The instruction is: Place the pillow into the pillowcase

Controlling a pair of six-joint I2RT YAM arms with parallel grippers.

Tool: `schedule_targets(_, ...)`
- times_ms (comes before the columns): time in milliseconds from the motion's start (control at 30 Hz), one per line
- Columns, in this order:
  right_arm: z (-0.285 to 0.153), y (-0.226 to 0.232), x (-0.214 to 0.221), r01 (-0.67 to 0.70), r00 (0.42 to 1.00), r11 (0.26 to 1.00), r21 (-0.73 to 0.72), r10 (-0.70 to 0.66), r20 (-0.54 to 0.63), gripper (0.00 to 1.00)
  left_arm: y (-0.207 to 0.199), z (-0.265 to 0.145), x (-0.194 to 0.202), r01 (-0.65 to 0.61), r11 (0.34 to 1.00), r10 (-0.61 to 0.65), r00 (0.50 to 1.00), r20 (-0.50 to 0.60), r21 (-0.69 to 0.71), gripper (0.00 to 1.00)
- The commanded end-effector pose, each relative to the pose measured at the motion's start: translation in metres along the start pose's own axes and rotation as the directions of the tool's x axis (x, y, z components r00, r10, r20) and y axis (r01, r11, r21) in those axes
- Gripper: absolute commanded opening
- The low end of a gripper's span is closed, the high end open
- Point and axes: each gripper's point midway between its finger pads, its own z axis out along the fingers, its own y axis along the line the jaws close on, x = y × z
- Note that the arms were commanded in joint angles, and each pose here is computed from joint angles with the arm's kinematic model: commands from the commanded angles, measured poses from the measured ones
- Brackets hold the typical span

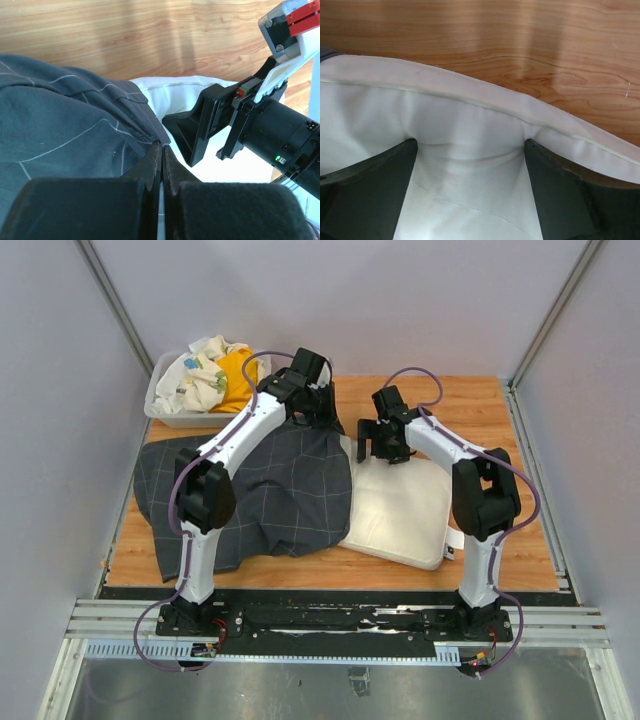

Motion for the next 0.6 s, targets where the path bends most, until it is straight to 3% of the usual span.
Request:
schedule_targets(0, 0.029, -0.008, 0.040, -0.007, 0.989, 1.000, 0.026, 0.010, -0.145, 0.86, -0.020, -0.019, -0.014, -0.028, 0.997, 0.024, 0.998, 0.055, 0.073, 0.00)
schedule_targets(67, 0.038, -0.006, 0.046, -0.003, 0.985, 1.000, 0.015, 0.006, -0.170, 0.74, -0.018, -0.017, -0.012, -0.026, 0.997, 0.023, 0.998, 0.050, 0.070, 0.00)
schedule_targets(133, 0.045, -0.004, 0.054, 0.002, 0.981, 1.000, 0.014, 0.001, -0.194, 0.53, -0.018, -0.016, -0.012, -0.026, 0.997, 0.022, 0.999, 0.049, 0.071, 0.00)
schedule_targets(200, 0.048, -0.003, 0.060, 0.012, 0.979, 1.000, 0.017, -0.009, -0.204, 0.41, -0.018, -0.016, -0.012, -0.024, 0.997, 0.020, 0.999, 0.051, 0.071, 0.00)
schedule_targets(333, 0.048, -0.004, 0.066, 0.017, 0.977, 1.000, 0.024, -0.011, -0.214, 0.04, -0.019, -0.017, -0.013, -0.023, 0.997, 0.020, 0.998, 0.052, 0.071, 0.00)
schedule_targets(467, 0.031, -0.005, 0.058, 0.024, 0.984, 0.999, 0.027, -0.019, -0.178, 0.01, -0.019, -0.018, -0.013, -0.024, 0.997, 0.020, 0.998, 0.054, 0.073, 0.00)
schedule_targets(567, -0.013, 0.004, 0.029, 0.034, 0.998, 0.999, -0.009, -0.034, -0.046, 0.01, -0.022, -0.021, -0.016, -0.027, 0.997, 0.022, 0.998, 0.062, 0.078, 0.00)
